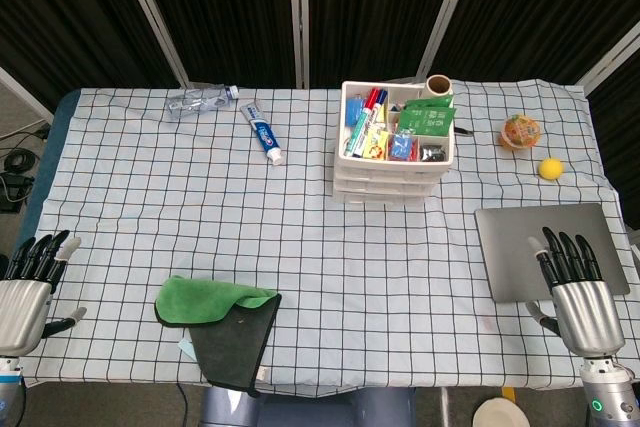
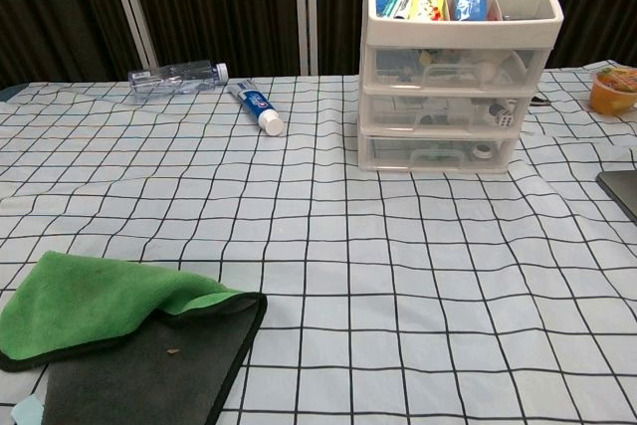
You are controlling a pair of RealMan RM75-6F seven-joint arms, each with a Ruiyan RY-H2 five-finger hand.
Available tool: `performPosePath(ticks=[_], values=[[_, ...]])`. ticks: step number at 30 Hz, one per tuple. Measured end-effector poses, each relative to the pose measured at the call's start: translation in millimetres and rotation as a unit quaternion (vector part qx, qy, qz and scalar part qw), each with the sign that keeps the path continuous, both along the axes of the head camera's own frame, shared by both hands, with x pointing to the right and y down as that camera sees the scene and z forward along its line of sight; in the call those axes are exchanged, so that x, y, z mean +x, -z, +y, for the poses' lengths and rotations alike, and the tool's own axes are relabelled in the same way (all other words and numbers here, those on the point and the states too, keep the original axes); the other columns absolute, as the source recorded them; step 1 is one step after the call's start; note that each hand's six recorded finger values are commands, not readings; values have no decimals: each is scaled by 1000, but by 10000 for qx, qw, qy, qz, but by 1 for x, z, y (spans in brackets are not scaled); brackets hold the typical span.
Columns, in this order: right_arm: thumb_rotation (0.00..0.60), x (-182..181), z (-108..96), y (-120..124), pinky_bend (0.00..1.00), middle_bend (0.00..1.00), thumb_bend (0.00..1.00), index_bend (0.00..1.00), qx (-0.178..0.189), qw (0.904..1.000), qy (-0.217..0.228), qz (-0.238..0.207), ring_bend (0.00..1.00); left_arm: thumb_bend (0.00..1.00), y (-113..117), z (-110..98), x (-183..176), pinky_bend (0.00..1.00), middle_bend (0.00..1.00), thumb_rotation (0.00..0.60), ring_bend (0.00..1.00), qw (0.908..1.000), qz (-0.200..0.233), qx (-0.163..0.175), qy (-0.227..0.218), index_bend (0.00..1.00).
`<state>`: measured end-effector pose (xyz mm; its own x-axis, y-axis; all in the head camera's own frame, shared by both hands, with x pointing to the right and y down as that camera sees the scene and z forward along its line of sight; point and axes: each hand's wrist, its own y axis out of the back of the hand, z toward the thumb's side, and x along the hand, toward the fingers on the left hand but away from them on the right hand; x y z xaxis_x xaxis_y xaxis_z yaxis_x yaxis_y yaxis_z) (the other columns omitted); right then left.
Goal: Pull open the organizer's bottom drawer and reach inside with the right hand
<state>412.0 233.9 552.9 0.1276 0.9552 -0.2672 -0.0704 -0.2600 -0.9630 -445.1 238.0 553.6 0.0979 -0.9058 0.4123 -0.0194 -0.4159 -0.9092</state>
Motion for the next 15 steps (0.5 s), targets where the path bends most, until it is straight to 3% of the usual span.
performPosePath(ticks=[15], values=[[600, -4, 1, -2, 0, 11, 0, 138, -112, 9999, -16, -118, 0, 0, 3, -2, -2, 0, 0, 600, 0, 10000, 72, 29, 47, 0]])
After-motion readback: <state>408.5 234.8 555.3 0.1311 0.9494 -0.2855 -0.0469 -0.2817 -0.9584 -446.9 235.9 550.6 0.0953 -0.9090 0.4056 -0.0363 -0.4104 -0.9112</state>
